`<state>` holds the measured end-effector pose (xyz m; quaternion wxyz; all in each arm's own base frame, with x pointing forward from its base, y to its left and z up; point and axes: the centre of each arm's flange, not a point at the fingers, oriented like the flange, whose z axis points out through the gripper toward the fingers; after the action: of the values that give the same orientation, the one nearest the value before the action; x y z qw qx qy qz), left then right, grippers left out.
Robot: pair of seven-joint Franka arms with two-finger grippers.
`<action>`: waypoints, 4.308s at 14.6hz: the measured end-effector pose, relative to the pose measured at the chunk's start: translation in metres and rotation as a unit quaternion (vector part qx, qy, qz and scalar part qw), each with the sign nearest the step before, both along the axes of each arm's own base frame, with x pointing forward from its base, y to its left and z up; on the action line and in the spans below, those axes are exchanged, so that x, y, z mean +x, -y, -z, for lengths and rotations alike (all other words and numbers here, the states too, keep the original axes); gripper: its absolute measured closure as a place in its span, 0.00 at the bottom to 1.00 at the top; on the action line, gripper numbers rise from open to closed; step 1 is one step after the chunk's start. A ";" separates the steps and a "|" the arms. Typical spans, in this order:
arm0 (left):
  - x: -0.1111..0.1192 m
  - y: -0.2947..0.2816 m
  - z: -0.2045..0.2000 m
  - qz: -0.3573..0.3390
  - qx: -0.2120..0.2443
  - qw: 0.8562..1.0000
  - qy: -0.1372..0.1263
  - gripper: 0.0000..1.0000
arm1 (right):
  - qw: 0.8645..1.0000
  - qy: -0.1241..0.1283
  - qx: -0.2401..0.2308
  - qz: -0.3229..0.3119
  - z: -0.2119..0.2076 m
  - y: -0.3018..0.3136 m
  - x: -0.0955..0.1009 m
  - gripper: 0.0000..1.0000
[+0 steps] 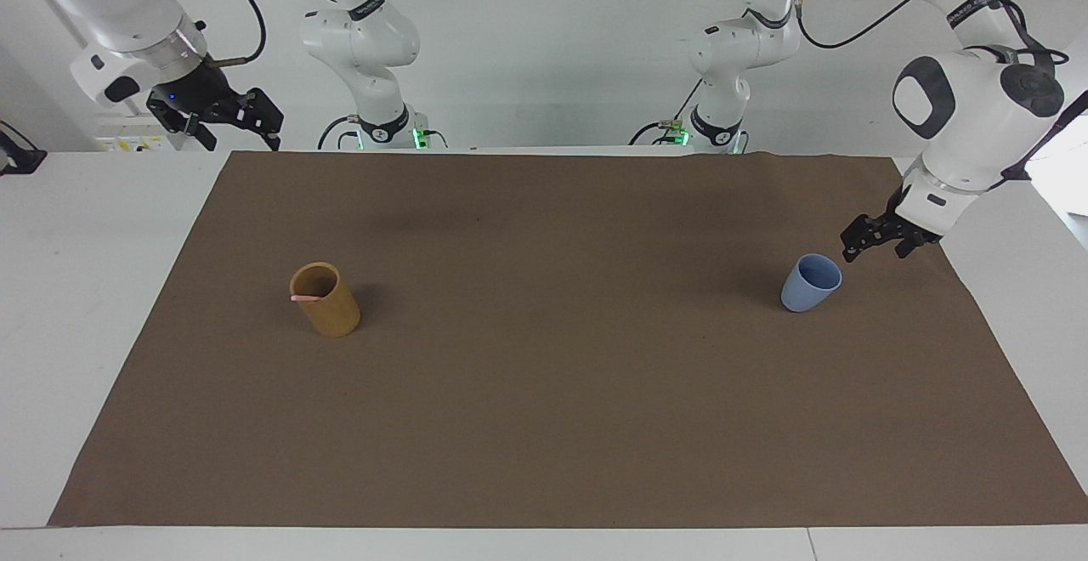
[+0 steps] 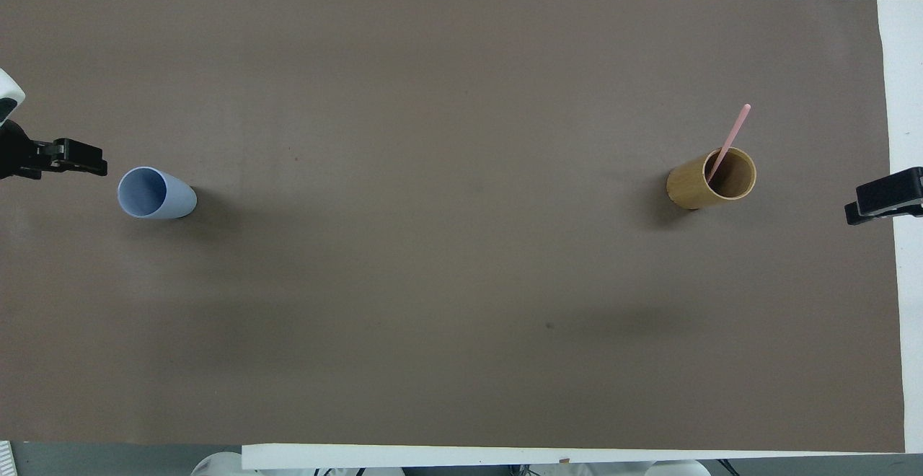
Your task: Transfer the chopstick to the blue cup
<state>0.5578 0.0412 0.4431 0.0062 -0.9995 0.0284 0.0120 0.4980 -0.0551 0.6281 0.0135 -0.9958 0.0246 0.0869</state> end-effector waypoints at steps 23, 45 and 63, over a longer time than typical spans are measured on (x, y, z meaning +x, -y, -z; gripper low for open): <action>-0.011 0.087 -0.024 0.001 -0.029 0.999 -0.043 0.95 | 0.981 0.182 0.004 -0.070 0.177 -0.034 0.086 0.03; -0.119 0.463 0.052 -0.123 -0.032 0.991 -0.048 0.54 | 0.970 0.208 0.016 -0.128 0.177 -0.039 0.098 0.92; 0.020 0.040 -0.089 -0.010 -0.034 0.999 0.012 0.00 | 0.968 0.201 0.069 -0.132 -0.068 -0.267 0.023 0.92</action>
<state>0.5782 0.0012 0.5324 -0.0274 -0.9994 0.0189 -0.0007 0.5206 0.2118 0.6963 0.0750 -0.9839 -0.1164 -0.1129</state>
